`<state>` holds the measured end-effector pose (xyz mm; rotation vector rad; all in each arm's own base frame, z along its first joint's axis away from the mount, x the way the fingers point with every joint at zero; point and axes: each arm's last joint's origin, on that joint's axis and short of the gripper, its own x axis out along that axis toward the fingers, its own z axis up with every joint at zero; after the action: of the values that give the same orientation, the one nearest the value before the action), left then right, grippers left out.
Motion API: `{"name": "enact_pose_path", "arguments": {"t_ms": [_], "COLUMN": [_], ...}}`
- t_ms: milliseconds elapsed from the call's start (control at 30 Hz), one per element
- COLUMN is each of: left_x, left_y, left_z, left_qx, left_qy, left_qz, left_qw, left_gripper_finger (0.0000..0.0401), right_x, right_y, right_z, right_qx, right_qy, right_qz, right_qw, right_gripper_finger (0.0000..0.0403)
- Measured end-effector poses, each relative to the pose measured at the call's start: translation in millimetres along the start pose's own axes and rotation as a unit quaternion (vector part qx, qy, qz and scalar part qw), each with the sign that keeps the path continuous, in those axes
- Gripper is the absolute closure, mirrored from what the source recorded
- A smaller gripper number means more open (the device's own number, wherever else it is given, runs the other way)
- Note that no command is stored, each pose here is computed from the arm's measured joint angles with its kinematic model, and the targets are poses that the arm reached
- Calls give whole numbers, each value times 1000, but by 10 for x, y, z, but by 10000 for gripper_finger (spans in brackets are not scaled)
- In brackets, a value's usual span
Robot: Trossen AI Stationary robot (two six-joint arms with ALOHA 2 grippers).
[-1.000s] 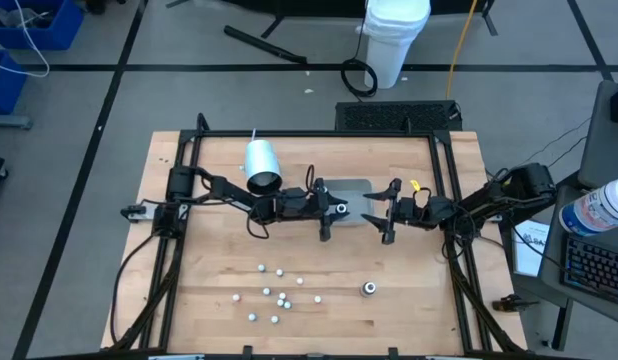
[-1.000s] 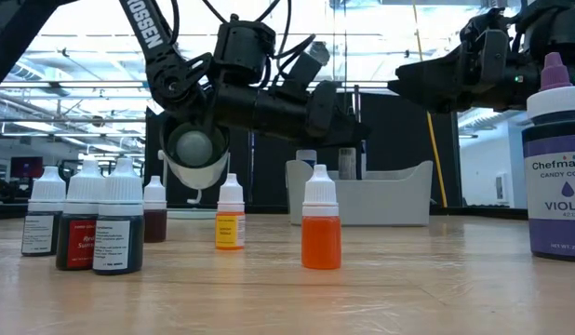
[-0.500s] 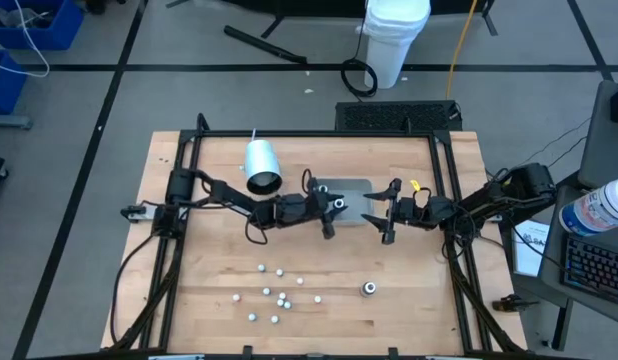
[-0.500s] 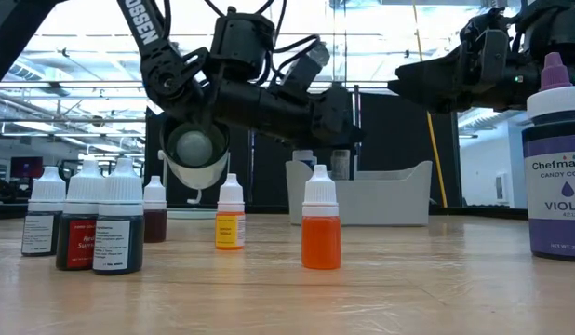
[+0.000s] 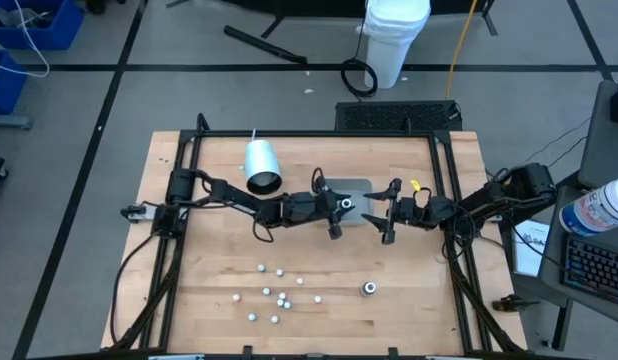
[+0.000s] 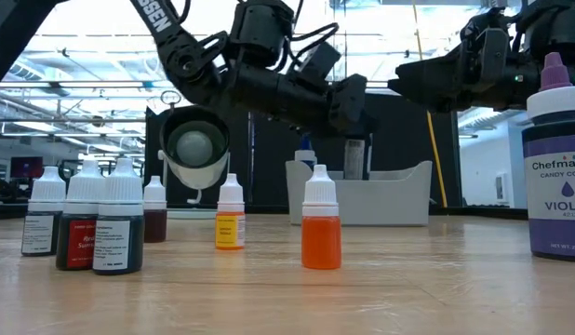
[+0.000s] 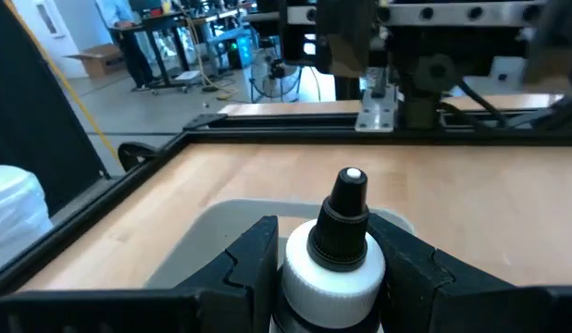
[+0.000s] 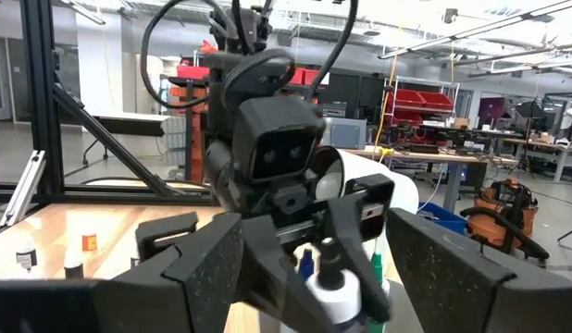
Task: Pick & Place food coloring
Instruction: Put the black food coloring bottle into the gray bin
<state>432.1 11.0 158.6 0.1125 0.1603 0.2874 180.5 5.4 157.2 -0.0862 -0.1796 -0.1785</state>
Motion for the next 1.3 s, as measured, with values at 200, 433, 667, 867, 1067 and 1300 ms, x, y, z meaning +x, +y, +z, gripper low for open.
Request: {"name": "enact_pose_path", "arguments": {"t_ms": [200,433,667,867,1067,1300], "left_x": [48,-74,-278,-240,-224,-221], "left_y": [-52,-455,-847,-748,-610,-588], "left_z": [166,372,529,489,282,271], "left_qx": [-18,-41,-42,-84,-125,-94], "left_qy": [-13,8,-1,-13,-7,-2], "left_qz": [39,218,294,302,298,293], "left_qw": [999,975,955,950,946,951], "left_gripper_finger": [261,261,261,261,261,261], "right_x": [0,0,0,0,0,0], "right_y": [0,0,1,1,8,8], "right_z": [0,-2,-6,-6,-6,2], "right_qx": [9,28,25,26,38,37], "right_qy": [0,1,3,3,3,-1], "right_qz": [0,0,0,0,13,15], "right_qw": [1000,1000,1000,1000,999,999], "right_gripper_finger": [149,149,149,149,149,149]}}
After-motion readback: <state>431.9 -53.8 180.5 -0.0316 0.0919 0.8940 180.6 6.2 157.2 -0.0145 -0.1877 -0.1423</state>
